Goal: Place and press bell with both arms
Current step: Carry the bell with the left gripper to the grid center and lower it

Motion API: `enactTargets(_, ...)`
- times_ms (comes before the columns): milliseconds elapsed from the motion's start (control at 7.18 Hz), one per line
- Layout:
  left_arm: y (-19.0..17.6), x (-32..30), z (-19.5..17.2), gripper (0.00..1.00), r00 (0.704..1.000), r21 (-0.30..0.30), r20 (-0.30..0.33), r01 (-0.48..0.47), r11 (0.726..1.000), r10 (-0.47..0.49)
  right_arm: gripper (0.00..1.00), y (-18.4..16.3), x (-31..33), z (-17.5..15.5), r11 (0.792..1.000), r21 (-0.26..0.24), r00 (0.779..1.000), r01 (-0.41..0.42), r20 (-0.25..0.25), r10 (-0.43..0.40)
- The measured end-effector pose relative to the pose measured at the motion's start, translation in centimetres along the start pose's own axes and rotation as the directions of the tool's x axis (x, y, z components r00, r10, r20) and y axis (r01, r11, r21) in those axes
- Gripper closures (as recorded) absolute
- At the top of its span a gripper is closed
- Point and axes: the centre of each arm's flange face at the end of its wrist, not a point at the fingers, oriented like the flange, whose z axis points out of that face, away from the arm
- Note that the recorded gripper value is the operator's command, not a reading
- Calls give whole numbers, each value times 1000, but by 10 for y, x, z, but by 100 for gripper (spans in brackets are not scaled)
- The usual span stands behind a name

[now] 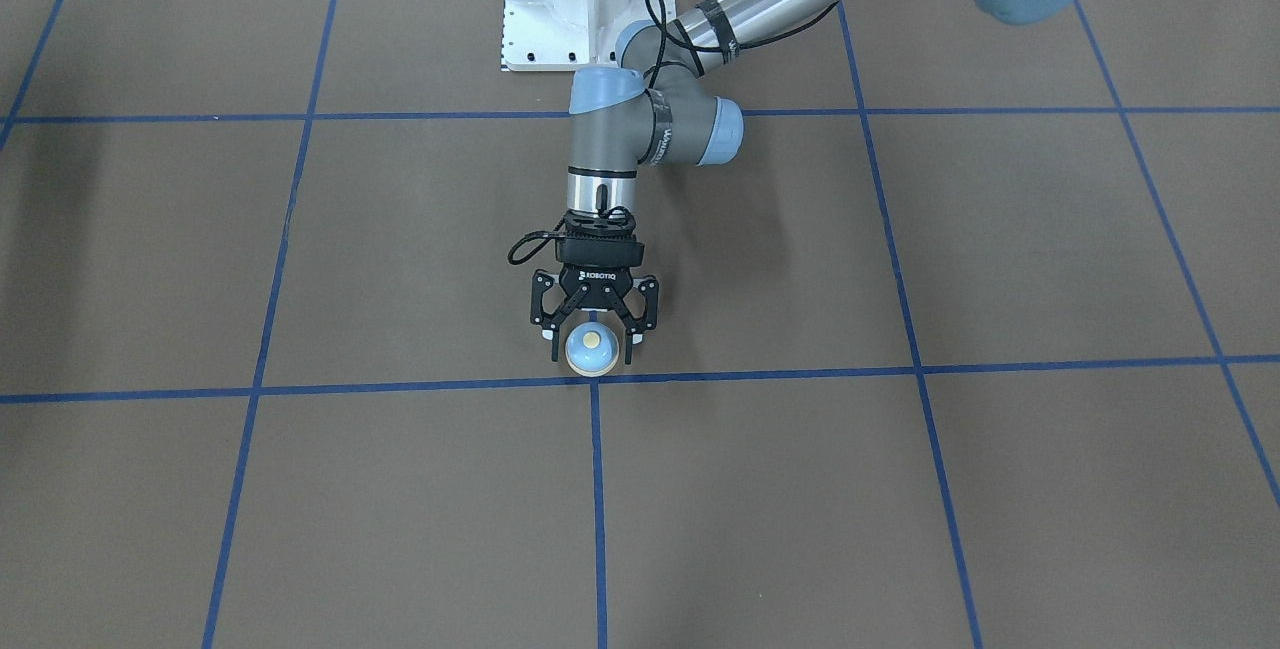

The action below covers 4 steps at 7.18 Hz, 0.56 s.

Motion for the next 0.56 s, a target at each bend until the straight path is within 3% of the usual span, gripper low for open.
enactTargets(278, -19, 7, -8, 0, 1000, 10, -23, 20, 1000, -19, 0, -6, -6, -5, 1000, 13, 1000, 9, -2, -8)
enactTargets(557, -83, -16, 5, 0, 999, -17, -44, 4, 1000, -5, 0, -41, -41, -13, 999, 33, 1000, -2, -6, 2)
